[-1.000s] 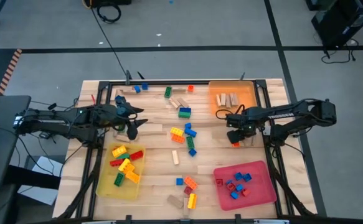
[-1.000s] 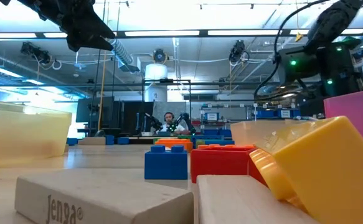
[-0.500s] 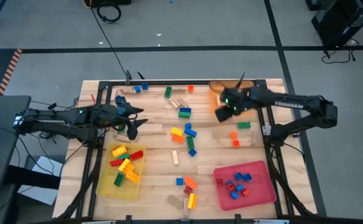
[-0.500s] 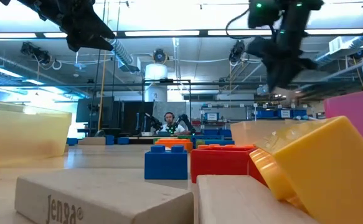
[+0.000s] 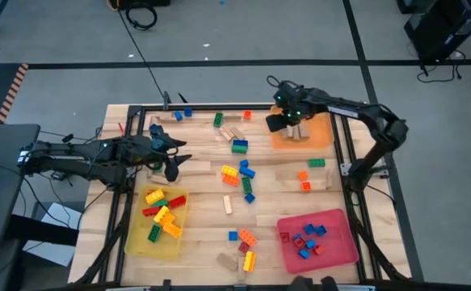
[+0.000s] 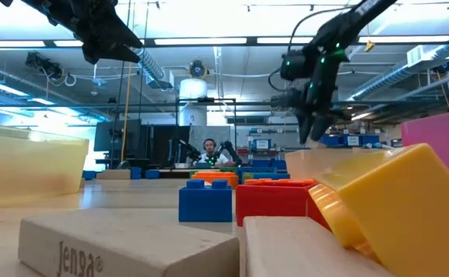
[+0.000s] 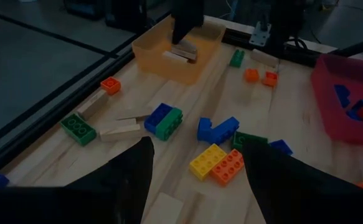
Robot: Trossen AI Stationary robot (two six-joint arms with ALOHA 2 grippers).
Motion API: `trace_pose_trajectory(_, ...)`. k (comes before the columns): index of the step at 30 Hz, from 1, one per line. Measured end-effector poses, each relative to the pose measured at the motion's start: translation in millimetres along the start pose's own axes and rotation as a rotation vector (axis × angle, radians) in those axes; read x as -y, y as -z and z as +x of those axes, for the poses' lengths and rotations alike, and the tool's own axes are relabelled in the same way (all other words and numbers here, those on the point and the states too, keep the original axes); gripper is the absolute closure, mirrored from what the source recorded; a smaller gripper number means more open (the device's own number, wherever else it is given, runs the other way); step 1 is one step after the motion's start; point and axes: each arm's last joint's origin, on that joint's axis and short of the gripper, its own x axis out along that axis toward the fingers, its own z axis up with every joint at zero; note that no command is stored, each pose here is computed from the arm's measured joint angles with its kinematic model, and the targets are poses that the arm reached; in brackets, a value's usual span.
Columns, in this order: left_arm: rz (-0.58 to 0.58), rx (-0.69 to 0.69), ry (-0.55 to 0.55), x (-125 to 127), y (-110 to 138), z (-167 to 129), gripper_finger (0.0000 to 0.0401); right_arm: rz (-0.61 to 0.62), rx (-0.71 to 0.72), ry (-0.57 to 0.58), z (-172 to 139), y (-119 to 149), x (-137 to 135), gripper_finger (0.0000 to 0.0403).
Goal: Sort blocks by size
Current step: Put the brown block into the orange bin
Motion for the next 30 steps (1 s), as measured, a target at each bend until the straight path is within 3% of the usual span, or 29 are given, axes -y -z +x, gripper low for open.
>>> trace_pose_trajectory(6, 0.001, -0.001, -0.001, 0, 0, 0, 0.0149, 0.046, -0.03, -0.042, 31, -11, 2, 0.028)
trace_pose_trajectory(8, 0.002, -0.001, -0.001, 0, 0, 0, 0.0149, 0.047, -0.037, -0.047, 36, -12, 2, 0.0262)
trace_pose_trajectory(12, 0.003, -0.001, -0.001, 0, 0, 0, 0.0149, 0.055, -0.047, -0.043, 40, -12, 2, 0.0217)
trace_pose_trajectory(17, 0.003, -0.001, -0.001, 0, 0, 0, 0.0149, 0.053, -0.042, -0.046, 38, -12, 2, 0.0213)
trace_pose_trajectory(23, -0.001, 0.003, 0.0, 0, 0, 0, 0.0149, 0.031, -0.032, -0.052, 17, -8, 4, 0.0244)
trace_pose_trajectory(30, -0.041, 0.095, 0.025, 2, -10, 0, 0.0149, -0.044, 0.017, -0.087, -44, 17, 0, 0.0273)
